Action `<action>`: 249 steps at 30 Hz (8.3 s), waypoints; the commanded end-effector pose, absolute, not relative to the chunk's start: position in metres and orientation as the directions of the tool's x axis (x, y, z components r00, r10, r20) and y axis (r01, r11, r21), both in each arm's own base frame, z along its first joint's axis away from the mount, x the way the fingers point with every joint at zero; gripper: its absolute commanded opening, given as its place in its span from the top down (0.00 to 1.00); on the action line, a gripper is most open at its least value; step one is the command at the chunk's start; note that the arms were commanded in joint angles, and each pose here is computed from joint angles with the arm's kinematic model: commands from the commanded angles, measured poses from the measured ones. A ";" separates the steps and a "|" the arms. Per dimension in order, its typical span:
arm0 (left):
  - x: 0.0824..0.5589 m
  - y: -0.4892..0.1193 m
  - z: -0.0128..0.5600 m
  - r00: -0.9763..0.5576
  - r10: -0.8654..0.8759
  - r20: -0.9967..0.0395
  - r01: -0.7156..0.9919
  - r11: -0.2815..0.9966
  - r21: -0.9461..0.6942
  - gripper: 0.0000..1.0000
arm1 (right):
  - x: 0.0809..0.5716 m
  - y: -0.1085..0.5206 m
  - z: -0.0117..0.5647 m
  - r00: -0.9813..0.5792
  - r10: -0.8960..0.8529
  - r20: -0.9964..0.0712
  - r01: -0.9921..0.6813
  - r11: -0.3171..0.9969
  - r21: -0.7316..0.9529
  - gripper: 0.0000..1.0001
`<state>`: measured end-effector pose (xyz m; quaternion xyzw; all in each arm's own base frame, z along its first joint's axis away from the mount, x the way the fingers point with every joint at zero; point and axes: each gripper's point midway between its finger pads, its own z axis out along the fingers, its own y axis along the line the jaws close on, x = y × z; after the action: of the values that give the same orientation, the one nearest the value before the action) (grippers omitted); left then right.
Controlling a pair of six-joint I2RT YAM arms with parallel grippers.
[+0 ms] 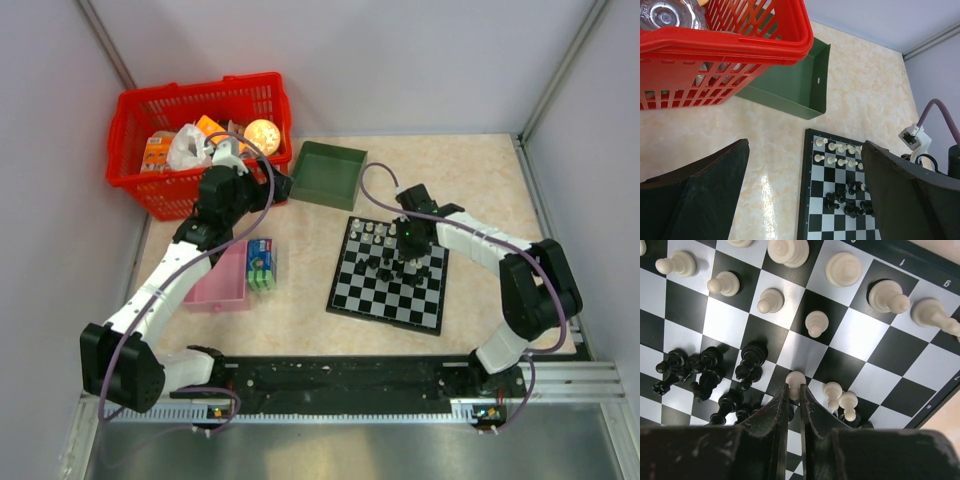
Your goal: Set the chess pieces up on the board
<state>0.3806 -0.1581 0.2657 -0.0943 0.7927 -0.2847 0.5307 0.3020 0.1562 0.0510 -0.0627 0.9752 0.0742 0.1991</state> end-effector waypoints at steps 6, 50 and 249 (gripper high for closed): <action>0.383 -0.155 0.281 -0.368 -0.477 -0.798 0.174 0.808 -0.563 0.01 | 0.332 0.150 0.084 -0.848 -0.084 -0.524 -0.122 0.992 0.039 0.90; 0.387 -0.154 0.282 -0.355 -0.494 -0.794 0.184 0.796 -0.577 0.01 | 0.358 0.121 0.051 -0.868 -0.002 -0.497 -0.017 0.999 0.027 0.81; 0.385 -0.149 0.279 -0.366 -0.521 -0.771 0.192 0.768 -0.611 0.01 | 0.299 0.115 0.050 -0.926 -0.084 -0.369 -0.117 0.991 0.068 0.73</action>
<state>0.3842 -0.1503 0.2580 -0.1151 0.7847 -0.3088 0.5250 0.2929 0.1113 0.0446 -0.0372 0.9821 0.0505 0.1777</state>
